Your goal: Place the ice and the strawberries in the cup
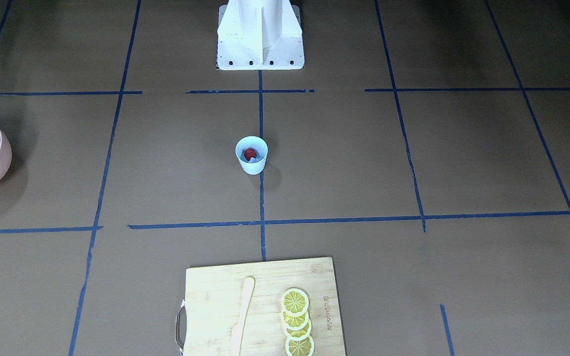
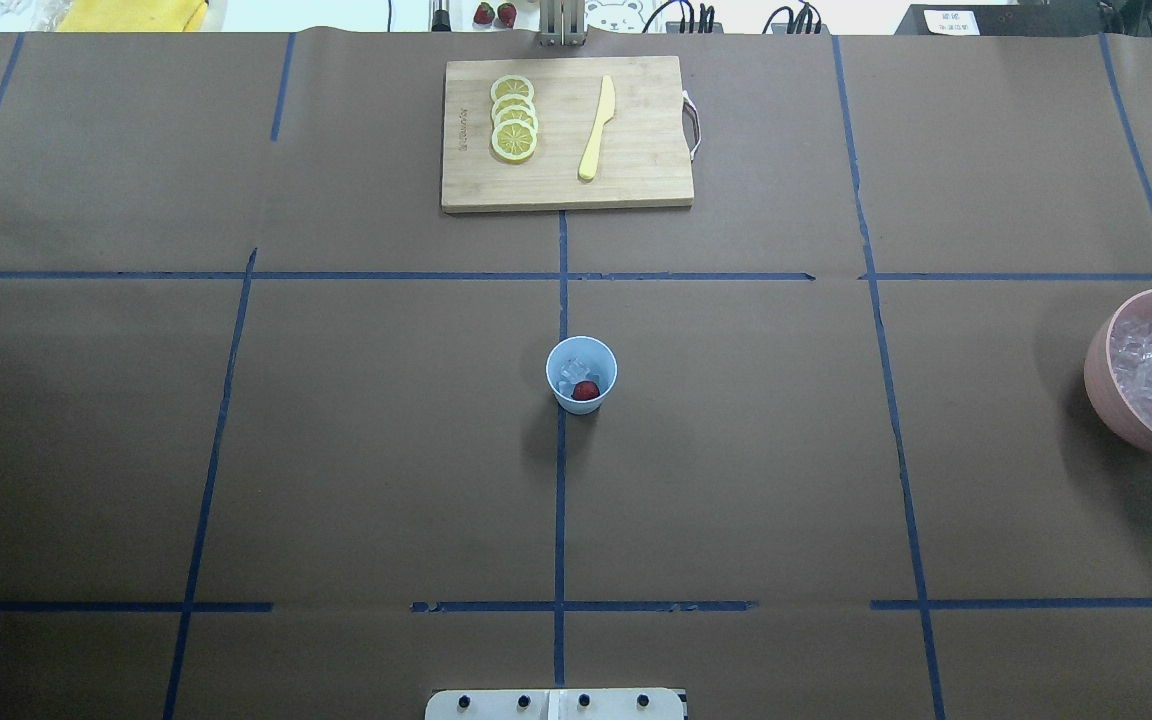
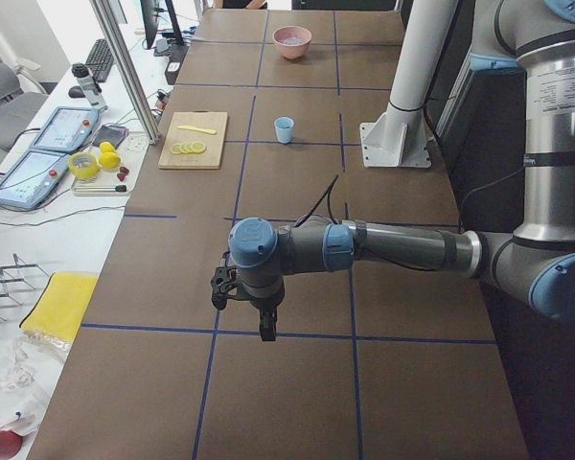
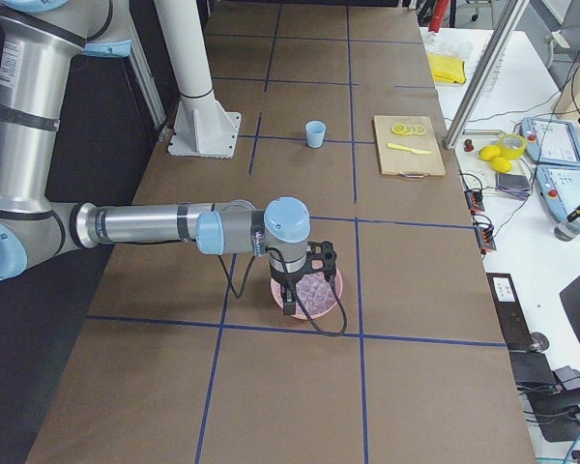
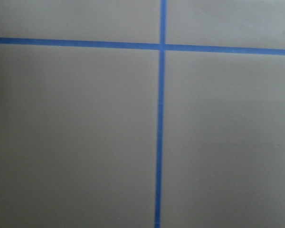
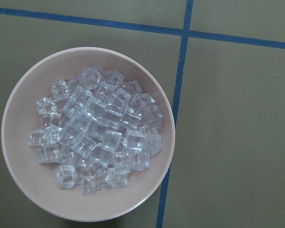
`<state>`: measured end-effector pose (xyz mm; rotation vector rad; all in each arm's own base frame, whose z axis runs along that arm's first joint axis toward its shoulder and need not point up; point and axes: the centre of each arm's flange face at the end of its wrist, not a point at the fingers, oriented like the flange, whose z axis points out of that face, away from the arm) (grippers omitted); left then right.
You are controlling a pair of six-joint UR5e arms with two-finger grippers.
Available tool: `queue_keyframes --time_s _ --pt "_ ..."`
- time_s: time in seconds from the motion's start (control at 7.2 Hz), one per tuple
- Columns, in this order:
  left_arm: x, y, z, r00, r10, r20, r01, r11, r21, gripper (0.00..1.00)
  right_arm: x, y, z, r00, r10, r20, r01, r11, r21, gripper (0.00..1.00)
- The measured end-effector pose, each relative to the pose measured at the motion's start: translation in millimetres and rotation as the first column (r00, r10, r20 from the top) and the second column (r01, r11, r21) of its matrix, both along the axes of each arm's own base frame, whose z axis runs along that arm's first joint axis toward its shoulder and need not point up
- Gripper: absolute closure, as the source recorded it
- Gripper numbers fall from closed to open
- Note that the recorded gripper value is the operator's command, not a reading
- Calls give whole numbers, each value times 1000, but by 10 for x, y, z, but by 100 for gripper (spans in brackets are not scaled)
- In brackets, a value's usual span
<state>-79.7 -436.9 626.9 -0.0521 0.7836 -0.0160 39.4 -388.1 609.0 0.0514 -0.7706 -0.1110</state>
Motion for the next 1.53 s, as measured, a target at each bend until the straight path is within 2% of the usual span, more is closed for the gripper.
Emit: queue_keyframes --time_s 0.56,0.83,1.25,1.53 --pt "0 88 106 1000 6 6 -6 1000 -9 0 9 -23 -75 1000 -9 -6 9 1000 26 0" --pt "4 161 75 1000 6 5 -6 1000 -7 0 16 -16 -52 999 -42 -15 42 998 50 0" --pt "21 101 -182 1000 11 8 -12 999 51 0 73 -77 -28 998 -49 -26 51 996 69 0" --pt "46 119 -161 1000 18 11 -19 999 45 0 82 -124 -88 999 -42 -22 44 996 81 0"
